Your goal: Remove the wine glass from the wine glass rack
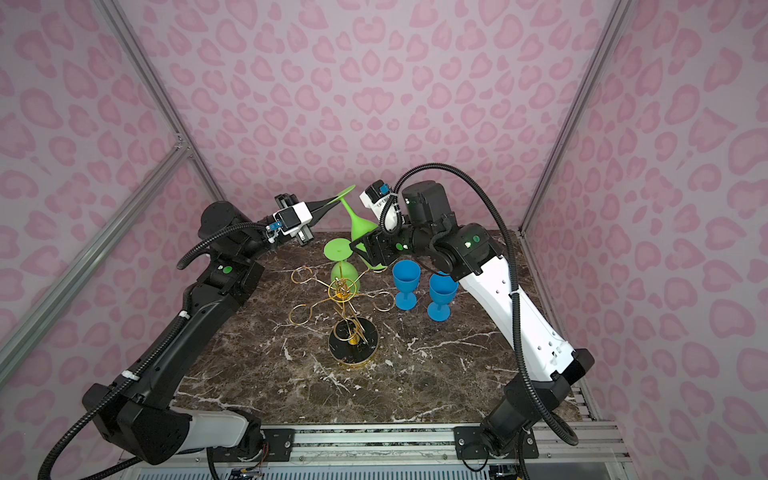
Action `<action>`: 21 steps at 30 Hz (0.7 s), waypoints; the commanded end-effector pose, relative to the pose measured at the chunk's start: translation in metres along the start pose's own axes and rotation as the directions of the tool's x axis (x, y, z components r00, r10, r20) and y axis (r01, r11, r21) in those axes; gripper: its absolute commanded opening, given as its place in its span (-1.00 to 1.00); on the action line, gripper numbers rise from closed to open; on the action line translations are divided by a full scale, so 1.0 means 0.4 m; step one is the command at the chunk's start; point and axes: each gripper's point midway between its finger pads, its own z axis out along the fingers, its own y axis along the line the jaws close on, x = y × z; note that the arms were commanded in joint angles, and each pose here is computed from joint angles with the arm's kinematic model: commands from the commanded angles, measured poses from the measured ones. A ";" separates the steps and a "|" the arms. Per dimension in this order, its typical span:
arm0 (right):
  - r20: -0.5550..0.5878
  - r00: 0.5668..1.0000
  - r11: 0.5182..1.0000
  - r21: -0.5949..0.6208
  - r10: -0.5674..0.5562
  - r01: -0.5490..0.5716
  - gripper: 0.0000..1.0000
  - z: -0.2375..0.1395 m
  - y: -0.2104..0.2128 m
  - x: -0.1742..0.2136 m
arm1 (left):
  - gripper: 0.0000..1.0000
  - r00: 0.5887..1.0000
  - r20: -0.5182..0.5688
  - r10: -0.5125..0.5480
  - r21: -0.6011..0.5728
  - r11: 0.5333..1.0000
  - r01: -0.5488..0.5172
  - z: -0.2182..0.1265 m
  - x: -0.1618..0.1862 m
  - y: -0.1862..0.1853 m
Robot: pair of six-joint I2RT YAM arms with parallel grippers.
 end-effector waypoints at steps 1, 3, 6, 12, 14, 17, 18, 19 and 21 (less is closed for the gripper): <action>0.042 0.999 0.999 -0.028 -0.022 0.024 0.36 -0.009 0.018 -0.022 | -0.94 0.999 0.019 -0.037 -0.039 0.999 0.038 -0.003 -0.026 0.025; 0.069 0.997 0.999 -0.029 -0.026 0.028 0.48 -0.030 0.025 -0.034 | -0.94 0.998 0.014 -0.055 -0.056 0.997 0.056 -0.004 -0.026 0.033; 0.120 0.992 0.999 -0.038 -0.031 0.036 0.68 -0.064 0.038 -0.050 | -0.94 0.996 0.007 -0.090 -0.073 0.993 0.090 -0.005 -0.024 0.041; 0.238 0.971 0.998 -0.051 -0.019 0.032 0.89 -0.148 0.045 -0.077 | -0.94 0.989 -0.006 -0.149 -0.102 0.984 0.148 -0.004 -0.009 0.052; 0.273 0.962 0.998 -0.051 -0.008 0.023 0.94 -0.179 0.041 -0.083 | -0.94 0.984 -0.007 -0.176 -0.112 0.978 0.174 -0.005 -0.005 0.058; 0.313 0.950 0.999 -0.052 0.013 0.004 0.95 -0.227 0.025 -0.084 | -0.94 0.977 -0.009 -0.211 -0.116 0.971 0.209 -0.004 0.006 0.061; 0.322 0.946 0.999 -0.045 0.018 -0.004 0.95 -0.241 0.017 -0.083 | -0.94 0.974 -0.013 -0.228 -0.121 0.967 0.225 -0.002 0.014 0.062; 0.331 0.943 0.999 -0.041 0.020 -0.007 0.95 -0.256 0.012 -0.081 | -0.94 0.970 -0.013 -0.241 -0.129 0.963 0.237 -0.002 0.018 0.066; 0.349 0.937 1.000 -0.030 0.020 -0.011 0.95 -0.287 0.002 -0.073 | -0.94 0.958 -0.017 -0.286 -0.154 0.948 0.280 -0.001 0.035 0.080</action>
